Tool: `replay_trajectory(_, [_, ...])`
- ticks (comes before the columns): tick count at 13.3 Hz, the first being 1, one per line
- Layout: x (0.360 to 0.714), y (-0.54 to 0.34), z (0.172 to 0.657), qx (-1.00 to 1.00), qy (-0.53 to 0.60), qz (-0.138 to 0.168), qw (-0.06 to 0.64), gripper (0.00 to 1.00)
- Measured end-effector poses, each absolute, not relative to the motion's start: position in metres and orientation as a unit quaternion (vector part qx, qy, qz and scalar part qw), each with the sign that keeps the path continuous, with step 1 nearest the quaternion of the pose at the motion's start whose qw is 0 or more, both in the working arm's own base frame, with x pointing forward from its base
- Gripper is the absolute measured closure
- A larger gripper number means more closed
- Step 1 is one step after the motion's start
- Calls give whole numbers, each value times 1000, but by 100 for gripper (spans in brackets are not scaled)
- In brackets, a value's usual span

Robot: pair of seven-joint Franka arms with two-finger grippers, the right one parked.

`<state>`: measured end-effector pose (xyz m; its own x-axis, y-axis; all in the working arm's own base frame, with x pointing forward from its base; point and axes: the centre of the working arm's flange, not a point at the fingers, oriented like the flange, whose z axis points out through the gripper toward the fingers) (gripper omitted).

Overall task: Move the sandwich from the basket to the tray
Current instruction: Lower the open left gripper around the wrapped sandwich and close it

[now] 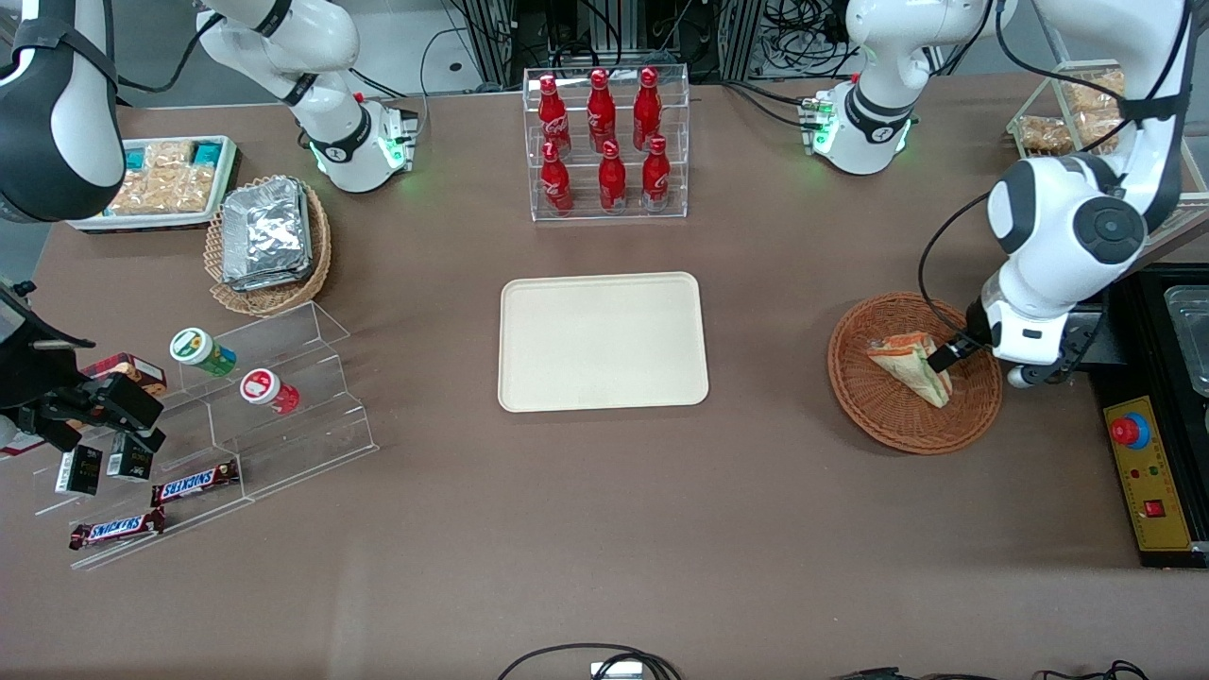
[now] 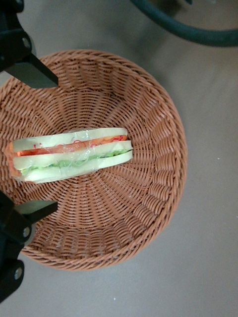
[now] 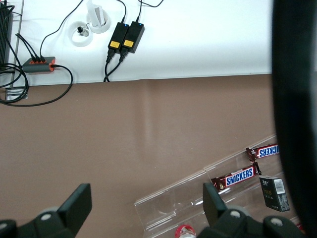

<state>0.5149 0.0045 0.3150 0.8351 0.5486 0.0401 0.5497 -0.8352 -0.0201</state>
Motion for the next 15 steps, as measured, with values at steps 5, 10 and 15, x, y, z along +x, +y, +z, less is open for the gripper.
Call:
replay_trajectory(5, [510,-1,281,-948,-317,-23,9,0])
replay_trajectory(10, [500,-4,242,-940,-341,-22,4,0])
replay_trajectory(15, [497,-15,227,-934,-356,-13,6,19])
